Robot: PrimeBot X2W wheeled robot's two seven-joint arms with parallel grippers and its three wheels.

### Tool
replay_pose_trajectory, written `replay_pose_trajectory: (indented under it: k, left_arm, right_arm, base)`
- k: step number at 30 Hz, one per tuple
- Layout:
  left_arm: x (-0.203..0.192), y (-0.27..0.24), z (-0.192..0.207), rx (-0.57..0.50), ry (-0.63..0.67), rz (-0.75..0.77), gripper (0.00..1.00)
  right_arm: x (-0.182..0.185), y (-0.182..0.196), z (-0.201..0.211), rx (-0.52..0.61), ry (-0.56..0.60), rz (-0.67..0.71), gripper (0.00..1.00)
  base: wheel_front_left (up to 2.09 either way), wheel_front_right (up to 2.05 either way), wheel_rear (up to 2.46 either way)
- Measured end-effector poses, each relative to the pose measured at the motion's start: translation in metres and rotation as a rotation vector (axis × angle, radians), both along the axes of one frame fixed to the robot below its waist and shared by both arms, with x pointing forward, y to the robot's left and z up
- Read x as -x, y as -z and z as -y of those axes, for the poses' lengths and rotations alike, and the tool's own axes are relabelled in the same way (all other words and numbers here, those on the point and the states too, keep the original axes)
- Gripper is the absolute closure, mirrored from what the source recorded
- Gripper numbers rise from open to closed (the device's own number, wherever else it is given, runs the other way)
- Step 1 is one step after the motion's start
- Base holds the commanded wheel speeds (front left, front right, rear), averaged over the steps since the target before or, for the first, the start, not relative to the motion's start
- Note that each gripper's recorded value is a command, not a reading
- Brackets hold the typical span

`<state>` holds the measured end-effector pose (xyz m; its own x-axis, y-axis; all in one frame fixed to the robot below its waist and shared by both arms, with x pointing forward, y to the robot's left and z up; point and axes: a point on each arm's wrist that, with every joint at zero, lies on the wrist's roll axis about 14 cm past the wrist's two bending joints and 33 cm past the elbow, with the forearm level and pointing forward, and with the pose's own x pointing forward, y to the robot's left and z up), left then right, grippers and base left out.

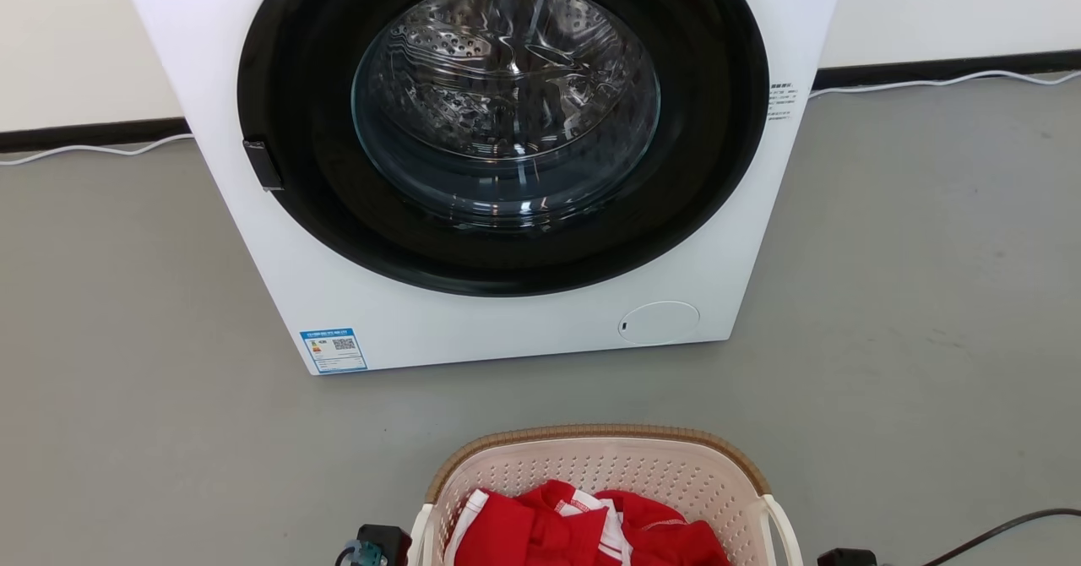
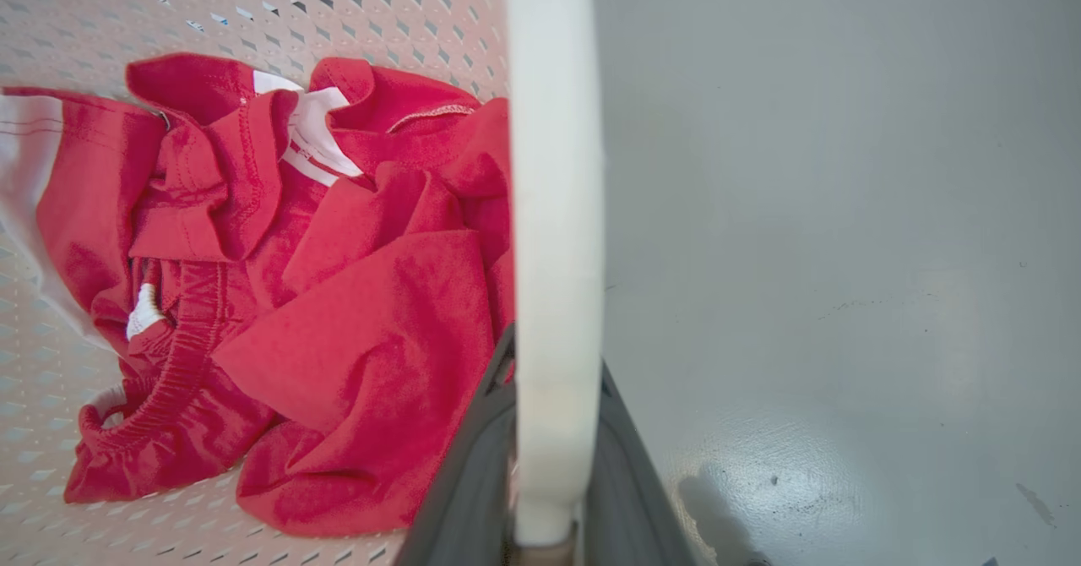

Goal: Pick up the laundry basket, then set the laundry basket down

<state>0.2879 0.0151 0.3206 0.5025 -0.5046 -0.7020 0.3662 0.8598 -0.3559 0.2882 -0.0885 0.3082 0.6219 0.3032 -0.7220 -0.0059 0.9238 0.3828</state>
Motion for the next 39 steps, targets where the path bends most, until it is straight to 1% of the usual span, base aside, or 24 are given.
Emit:
replay_pose_trajectory:
  k: [39]
  left_arm:
    - [0.0042, -0.0003, -0.0067, 0.01, -0.039, -0.003, 1.0]
  right_arm:
    - [0.0005, -0.0005, -0.0069, 0.003, -0.031, 0.004, 1.0]
  base:
    - [0.0, 0.0, 0.0]
